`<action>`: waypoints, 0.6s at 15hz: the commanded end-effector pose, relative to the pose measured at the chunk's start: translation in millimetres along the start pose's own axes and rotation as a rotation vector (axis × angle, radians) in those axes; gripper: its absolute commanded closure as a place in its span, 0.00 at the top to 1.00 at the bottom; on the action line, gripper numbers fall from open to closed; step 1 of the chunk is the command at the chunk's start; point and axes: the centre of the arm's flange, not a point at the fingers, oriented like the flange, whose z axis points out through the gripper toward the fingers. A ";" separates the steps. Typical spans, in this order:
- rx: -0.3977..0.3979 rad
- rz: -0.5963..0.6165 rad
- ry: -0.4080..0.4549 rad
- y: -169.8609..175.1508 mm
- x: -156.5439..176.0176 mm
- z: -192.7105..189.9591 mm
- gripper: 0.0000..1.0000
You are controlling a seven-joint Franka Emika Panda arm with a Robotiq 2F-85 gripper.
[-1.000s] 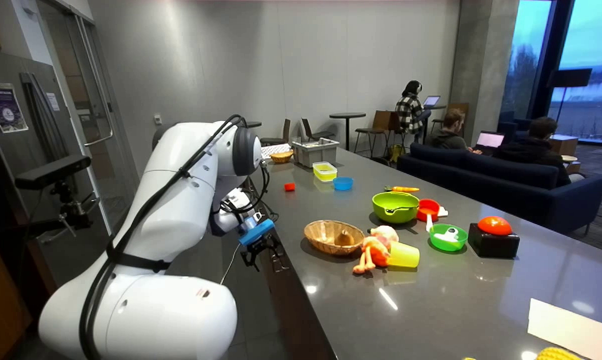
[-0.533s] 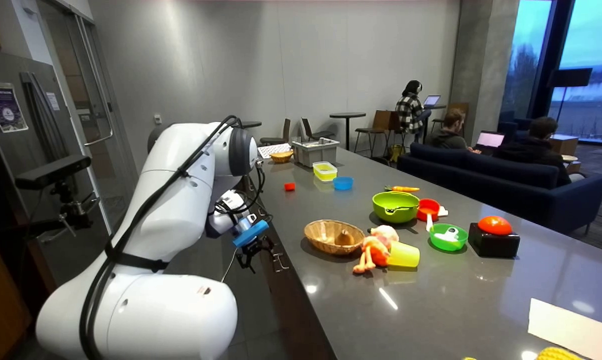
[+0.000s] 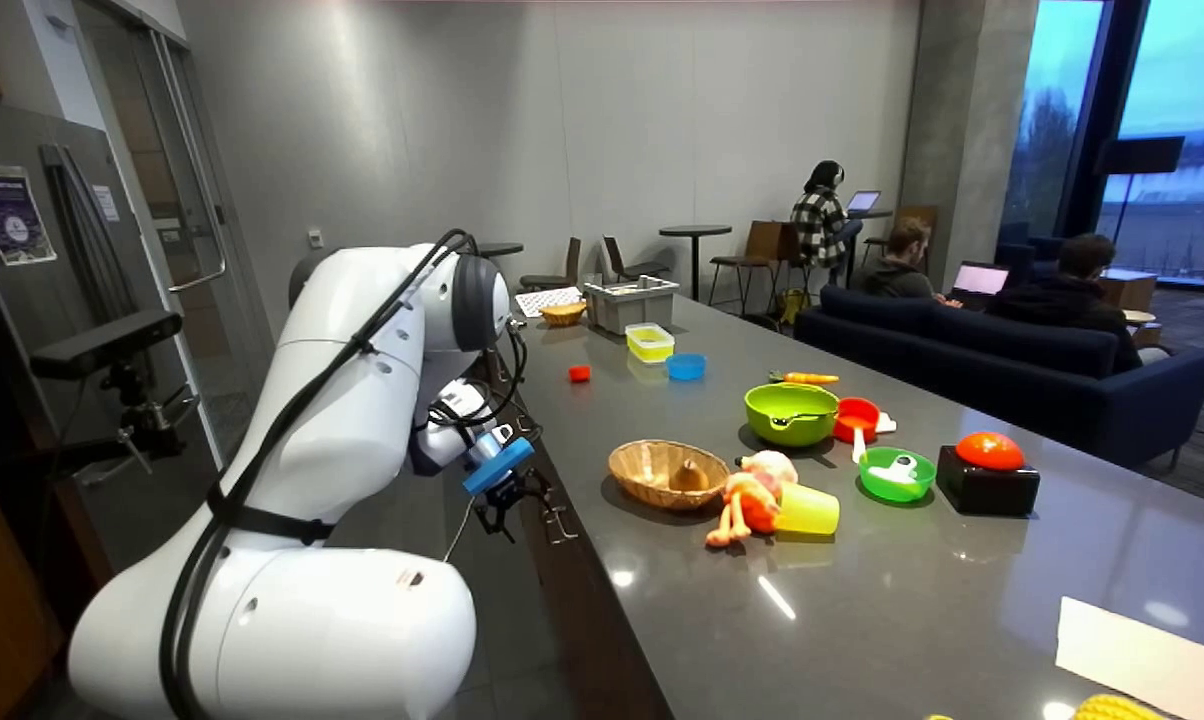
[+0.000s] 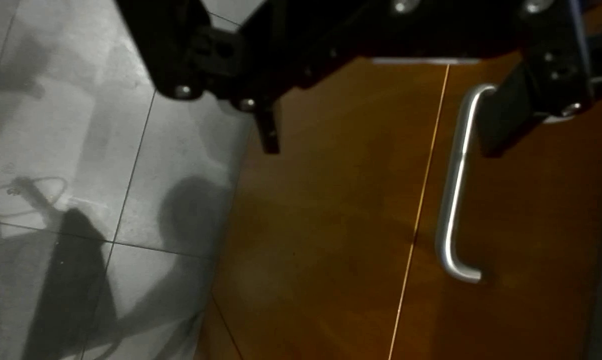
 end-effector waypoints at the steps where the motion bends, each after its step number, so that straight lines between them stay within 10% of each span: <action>1: -0.061 0.035 -0.030 8.5 -7.6 2.5 1.00; 9: -0.058 0.073 -0.040 17.4 -7.1 25.0 1.00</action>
